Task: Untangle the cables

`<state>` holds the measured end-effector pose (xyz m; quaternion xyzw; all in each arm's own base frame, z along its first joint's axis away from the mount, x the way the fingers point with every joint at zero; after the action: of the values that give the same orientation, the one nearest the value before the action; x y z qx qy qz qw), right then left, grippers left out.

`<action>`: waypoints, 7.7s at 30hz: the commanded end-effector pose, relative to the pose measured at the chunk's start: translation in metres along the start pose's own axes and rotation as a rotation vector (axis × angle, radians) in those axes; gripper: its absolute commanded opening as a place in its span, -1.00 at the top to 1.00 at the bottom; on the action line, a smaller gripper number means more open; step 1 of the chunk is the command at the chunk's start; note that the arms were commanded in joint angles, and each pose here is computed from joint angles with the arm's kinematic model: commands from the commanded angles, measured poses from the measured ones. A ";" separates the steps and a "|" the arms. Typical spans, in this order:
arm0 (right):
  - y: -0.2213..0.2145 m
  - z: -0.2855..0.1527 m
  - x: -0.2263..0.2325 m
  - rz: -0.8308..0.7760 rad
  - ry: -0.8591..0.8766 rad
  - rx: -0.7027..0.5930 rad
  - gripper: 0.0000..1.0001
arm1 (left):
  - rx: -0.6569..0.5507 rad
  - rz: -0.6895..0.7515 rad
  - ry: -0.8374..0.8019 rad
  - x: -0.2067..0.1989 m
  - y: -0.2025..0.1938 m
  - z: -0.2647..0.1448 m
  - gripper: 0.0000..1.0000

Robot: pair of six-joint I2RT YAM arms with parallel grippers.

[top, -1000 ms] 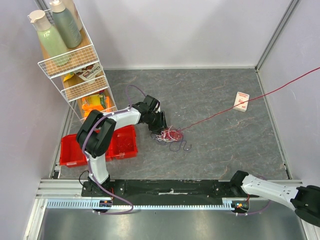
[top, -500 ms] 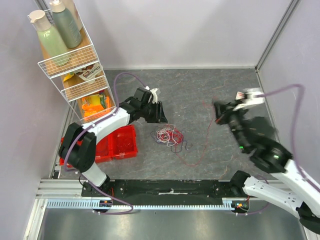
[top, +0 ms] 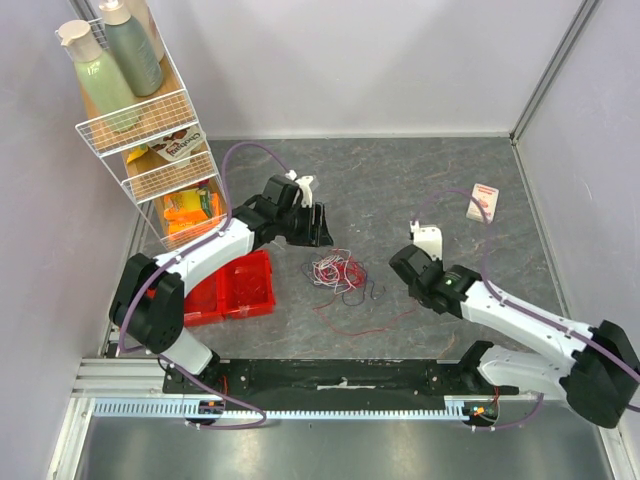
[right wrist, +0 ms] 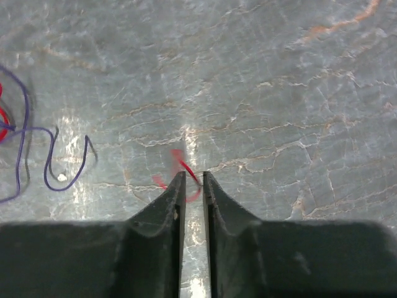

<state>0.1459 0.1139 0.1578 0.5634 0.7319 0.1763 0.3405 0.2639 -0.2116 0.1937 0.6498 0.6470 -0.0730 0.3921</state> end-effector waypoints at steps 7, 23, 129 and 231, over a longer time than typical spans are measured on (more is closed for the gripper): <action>0.049 -0.009 0.037 -0.033 0.376 -0.103 -0.39 | 0.161 0.101 -0.105 -0.011 -0.013 0.003 -0.08; 0.053 -0.001 0.073 0.022 0.645 -0.113 -0.36 | 0.197 0.127 -0.029 -0.010 -0.018 0.015 0.59; 0.021 0.079 -0.003 0.169 0.256 -0.119 -0.62 | -1.331 -0.213 0.996 0.027 0.030 -0.371 0.96; 0.016 0.071 -0.005 0.179 0.275 -0.157 -0.62 | -0.957 -1.151 1.066 0.190 -0.029 -0.228 -0.83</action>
<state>0.2055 0.1035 0.1155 0.5779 0.7045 0.3225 0.2564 0.1699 0.0728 0.1872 -0.0500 0.9424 0.3212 0.0791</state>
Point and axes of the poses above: each gripper's point midway between its finger pads, its own z axis out along the fingers, its own x axis along the line the jaws close on, y = z × x, the point moved 10 cm from there along -z, back along the fingers, and after that the axes turned 15 degrees about -z, right-handed, at the moved point
